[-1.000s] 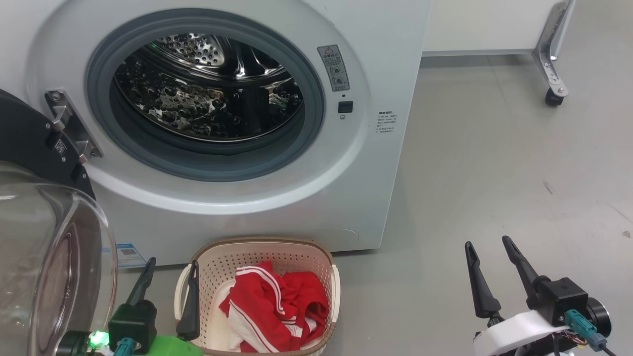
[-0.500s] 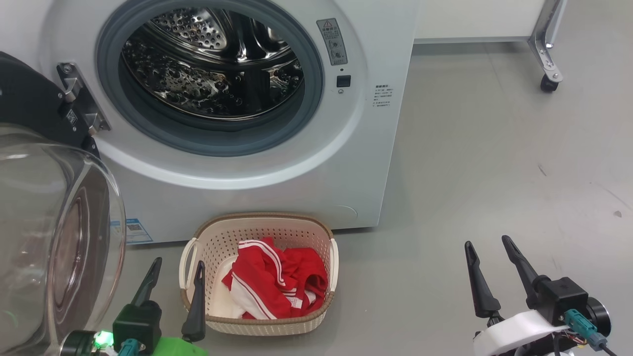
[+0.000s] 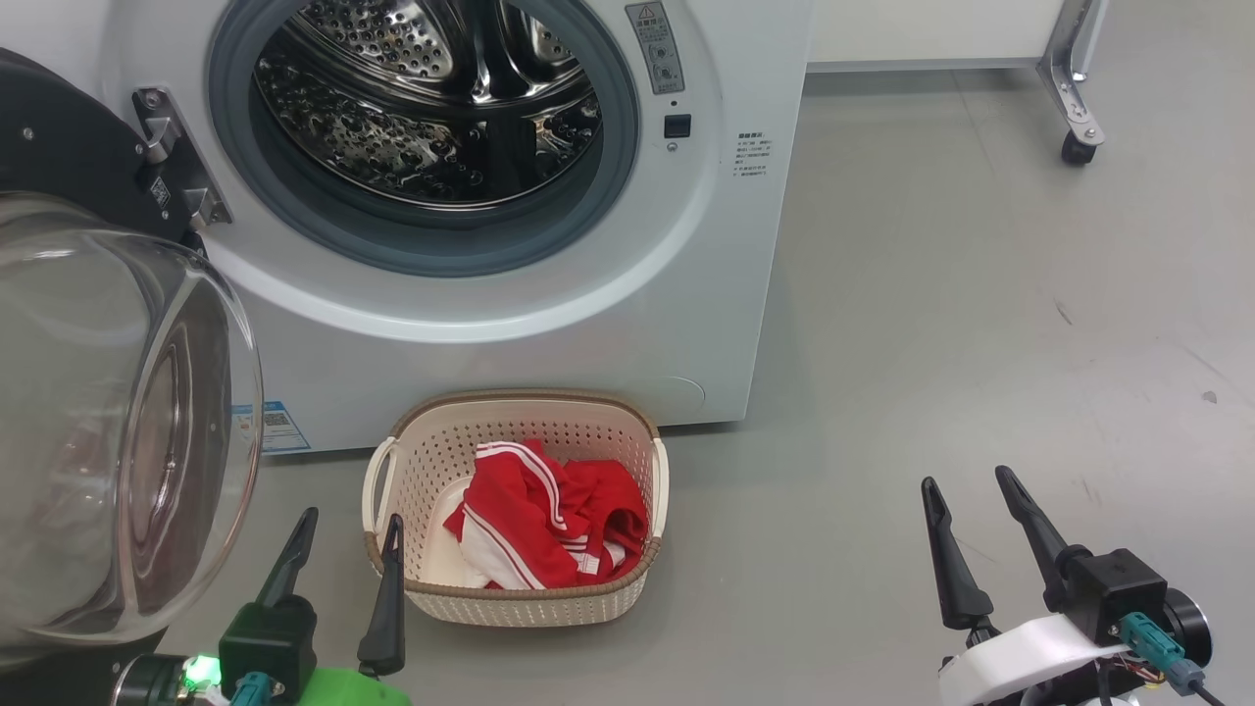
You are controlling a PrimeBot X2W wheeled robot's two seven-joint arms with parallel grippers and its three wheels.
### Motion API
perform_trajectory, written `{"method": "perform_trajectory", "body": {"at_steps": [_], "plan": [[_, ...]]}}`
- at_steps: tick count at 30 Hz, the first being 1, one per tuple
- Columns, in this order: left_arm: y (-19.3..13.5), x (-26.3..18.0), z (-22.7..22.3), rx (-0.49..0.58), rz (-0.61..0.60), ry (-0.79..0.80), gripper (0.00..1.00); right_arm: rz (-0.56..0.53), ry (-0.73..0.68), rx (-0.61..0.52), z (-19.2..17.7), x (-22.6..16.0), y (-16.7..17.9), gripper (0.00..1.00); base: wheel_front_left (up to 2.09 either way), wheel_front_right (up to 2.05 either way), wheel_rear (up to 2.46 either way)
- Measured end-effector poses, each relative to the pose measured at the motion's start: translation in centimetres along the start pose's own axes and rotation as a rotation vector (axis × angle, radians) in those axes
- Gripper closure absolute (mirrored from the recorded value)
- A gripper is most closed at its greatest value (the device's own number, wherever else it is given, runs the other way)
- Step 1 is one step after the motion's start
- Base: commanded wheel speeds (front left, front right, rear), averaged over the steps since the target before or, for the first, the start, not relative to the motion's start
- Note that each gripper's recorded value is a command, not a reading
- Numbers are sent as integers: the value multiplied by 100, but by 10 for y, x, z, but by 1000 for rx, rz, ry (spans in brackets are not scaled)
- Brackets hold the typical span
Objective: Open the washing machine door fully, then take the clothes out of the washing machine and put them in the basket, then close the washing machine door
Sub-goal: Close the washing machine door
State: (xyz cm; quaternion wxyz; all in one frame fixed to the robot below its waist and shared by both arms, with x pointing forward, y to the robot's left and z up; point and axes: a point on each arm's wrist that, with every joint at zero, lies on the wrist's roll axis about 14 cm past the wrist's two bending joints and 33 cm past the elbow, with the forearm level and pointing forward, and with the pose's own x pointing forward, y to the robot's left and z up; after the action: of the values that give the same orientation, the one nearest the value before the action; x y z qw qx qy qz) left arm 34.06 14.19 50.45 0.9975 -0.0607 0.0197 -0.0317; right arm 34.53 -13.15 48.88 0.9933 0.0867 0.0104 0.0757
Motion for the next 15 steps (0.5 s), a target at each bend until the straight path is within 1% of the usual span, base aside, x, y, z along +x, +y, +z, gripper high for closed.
{"method": "perform_trajectory", "body": {"at_steps": [7,15], "plan": [[3,-1,0,0,10,-1,0,2,2,-1,0,0,0,0,-34,34,0],[6,-2,1,7,20,0,0,8,0,-4,1,1,2,0,-5,5,0]]}}
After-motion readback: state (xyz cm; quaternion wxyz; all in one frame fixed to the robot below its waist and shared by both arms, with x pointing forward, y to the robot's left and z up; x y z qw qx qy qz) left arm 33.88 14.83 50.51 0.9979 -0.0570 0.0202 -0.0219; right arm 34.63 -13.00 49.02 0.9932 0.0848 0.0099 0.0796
